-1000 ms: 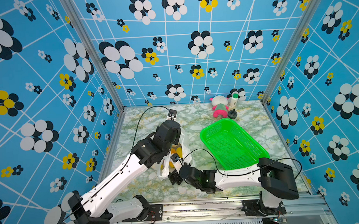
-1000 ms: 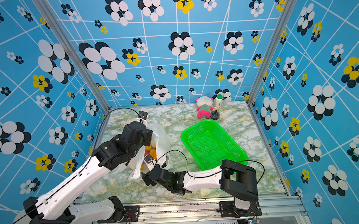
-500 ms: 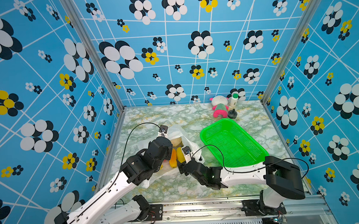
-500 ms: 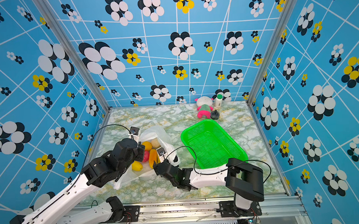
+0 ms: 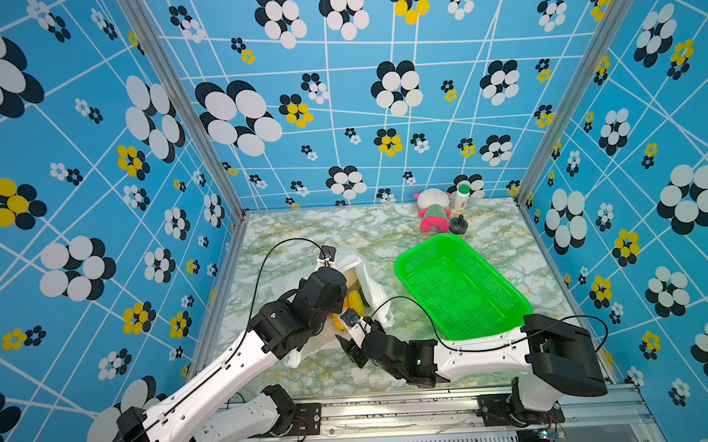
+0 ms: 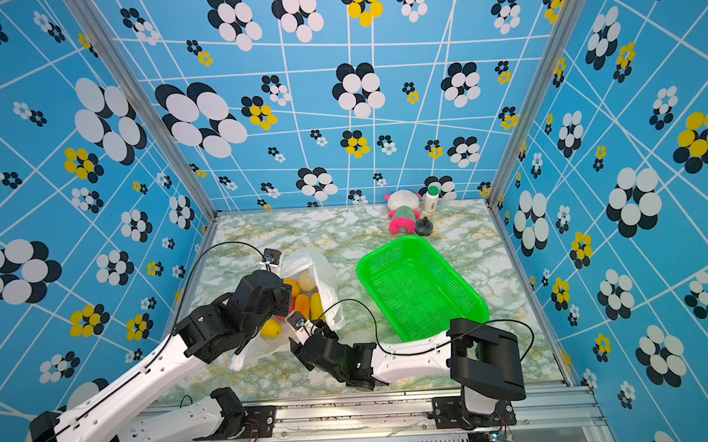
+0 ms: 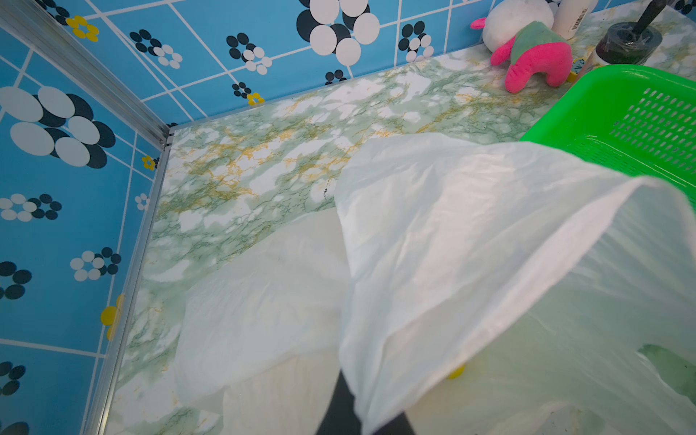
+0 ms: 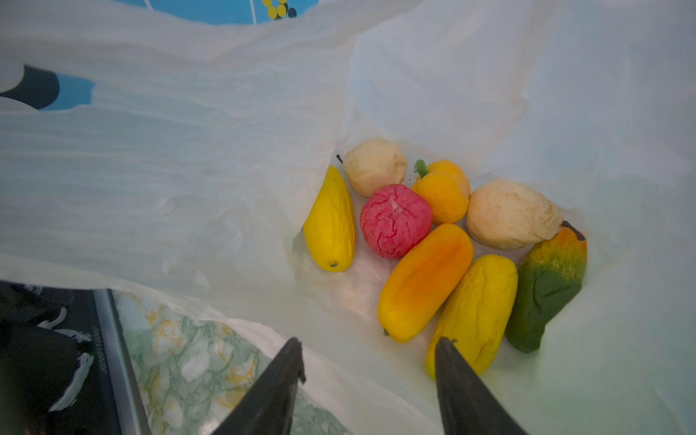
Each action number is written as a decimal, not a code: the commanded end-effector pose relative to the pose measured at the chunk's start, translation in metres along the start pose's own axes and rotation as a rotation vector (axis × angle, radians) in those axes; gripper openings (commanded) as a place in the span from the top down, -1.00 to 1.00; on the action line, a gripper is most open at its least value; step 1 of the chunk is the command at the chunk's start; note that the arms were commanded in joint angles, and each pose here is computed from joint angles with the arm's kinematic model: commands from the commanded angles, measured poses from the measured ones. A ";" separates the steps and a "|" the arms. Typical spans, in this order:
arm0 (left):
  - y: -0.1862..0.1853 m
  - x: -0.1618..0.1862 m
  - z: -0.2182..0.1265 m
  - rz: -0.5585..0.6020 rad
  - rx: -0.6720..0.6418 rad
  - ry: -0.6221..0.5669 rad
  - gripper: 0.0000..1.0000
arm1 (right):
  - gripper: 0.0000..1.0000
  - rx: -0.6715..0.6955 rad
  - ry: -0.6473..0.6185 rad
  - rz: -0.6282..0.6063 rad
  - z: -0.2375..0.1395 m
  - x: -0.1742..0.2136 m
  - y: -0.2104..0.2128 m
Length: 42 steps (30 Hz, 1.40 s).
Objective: Untie the knot of the plastic bag and take out the fruit
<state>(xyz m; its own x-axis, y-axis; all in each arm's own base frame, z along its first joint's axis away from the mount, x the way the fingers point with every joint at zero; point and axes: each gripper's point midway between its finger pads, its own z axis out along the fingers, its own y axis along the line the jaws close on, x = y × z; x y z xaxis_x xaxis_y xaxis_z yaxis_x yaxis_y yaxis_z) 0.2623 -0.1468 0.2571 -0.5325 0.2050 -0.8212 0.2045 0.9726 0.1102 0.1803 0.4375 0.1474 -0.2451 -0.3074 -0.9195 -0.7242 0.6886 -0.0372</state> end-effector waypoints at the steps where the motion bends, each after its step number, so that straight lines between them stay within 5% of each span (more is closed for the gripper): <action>1: -0.001 -0.015 -0.005 -0.019 0.002 -0.036 1.00 | -0.07 0.050 0.036 -0.016 0.021 0.004 0.001; 10: 0.015 -0.025 -0.011 -0.049 -0.035 -0.061 1.00 | 0.05 0.065 0.134 0.011 0.049 0.041 0.005; 20: 0.020 -0.036 -0.015 -0.080 -0.011 -0.078 1.00 | 0.09 0.020 0.192 0.031 0.038 0.073 0.013; 28: 0.022 -0.032 -0.011 -0.079 -0.013 -0.065 1.00 | -0.37 0.048 0.186 0.098 0.064 0.066 0.000; 42: 0.023 -0.035 -0.015 -0.090 -0.005 -0.073 1.00 | -0.84 0.054 0.169 0.034 0.121 0.038 -0.011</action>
<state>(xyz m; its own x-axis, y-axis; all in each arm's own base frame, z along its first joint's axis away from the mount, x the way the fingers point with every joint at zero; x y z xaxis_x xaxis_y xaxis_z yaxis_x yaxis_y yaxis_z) 0.2750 -0.1325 0.2879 -0.5030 0.1149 -0.8566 0.1505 0.9876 0.0441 0.2489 0.4982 0.0811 -0.3688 -0.3375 -0.8661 -0.6699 0.7424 -0.0040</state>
